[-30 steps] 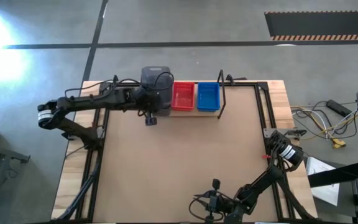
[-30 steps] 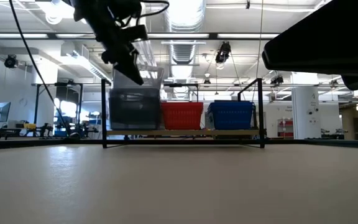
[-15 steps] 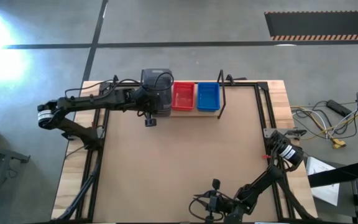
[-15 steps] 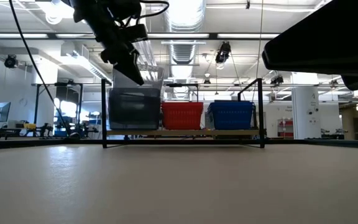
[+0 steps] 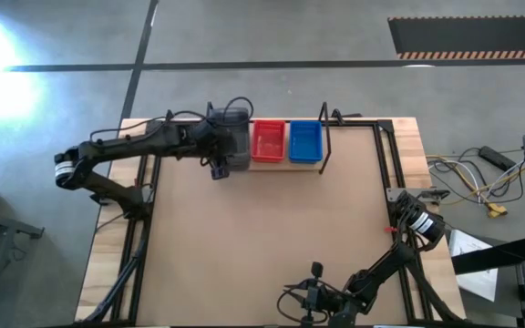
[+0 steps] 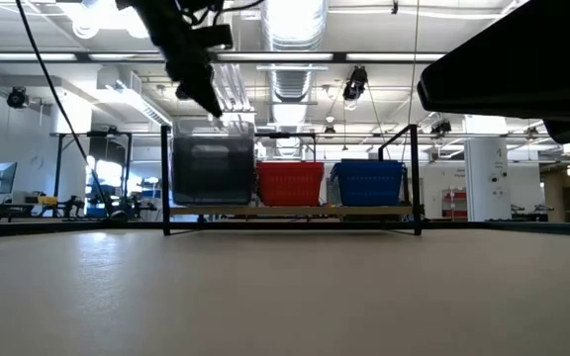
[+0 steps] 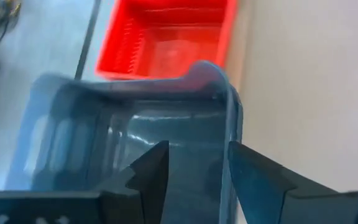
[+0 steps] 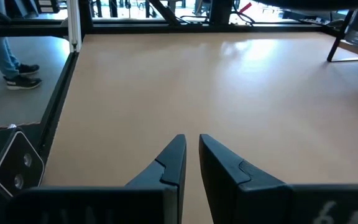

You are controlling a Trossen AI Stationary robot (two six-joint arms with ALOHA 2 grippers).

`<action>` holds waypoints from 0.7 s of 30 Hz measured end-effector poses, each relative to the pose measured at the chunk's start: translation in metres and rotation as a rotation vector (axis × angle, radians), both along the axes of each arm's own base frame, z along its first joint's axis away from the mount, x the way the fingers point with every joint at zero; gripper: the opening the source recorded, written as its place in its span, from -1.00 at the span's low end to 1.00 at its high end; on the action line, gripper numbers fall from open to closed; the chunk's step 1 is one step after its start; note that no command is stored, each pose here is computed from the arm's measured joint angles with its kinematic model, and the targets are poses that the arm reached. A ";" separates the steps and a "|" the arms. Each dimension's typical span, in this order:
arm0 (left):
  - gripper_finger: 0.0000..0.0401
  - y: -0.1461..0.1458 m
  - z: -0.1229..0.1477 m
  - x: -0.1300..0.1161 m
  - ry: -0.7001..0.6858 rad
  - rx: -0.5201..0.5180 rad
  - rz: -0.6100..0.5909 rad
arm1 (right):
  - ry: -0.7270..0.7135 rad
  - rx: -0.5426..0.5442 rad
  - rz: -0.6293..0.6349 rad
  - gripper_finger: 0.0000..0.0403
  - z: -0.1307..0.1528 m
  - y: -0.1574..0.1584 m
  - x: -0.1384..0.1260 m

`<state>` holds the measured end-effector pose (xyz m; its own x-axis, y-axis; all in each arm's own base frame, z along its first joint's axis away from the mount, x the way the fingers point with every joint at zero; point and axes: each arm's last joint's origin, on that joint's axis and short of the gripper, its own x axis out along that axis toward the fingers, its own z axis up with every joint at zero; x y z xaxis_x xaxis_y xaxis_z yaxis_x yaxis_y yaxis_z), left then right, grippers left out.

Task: Stack baskets on shelf by color
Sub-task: Stack the black bin on the other black bins on the shelf, then return to Home Position

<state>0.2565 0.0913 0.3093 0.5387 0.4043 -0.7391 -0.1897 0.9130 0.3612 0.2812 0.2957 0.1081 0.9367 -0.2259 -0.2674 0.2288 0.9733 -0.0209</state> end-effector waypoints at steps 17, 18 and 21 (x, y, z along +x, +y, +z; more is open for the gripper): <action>-0.24 -0.145 -0.021 -0.059 -0.254 -0.227 0.029 | 0.143 0.121 0.177 -0.81 0.010 -0.021 -0.015; -0.24 -0.156 -0.029 -0.064 -0.298 -0.250 0.008 | 0.148 0.135 0.180 -0.81 0.012 -0.026 -0.016; -0.24 -0.189 -0.054 -0.074 -0.460 -0.325 -0.072 | 0.154 0.161 0.171 -0.81 0.016 -0.041 -0.025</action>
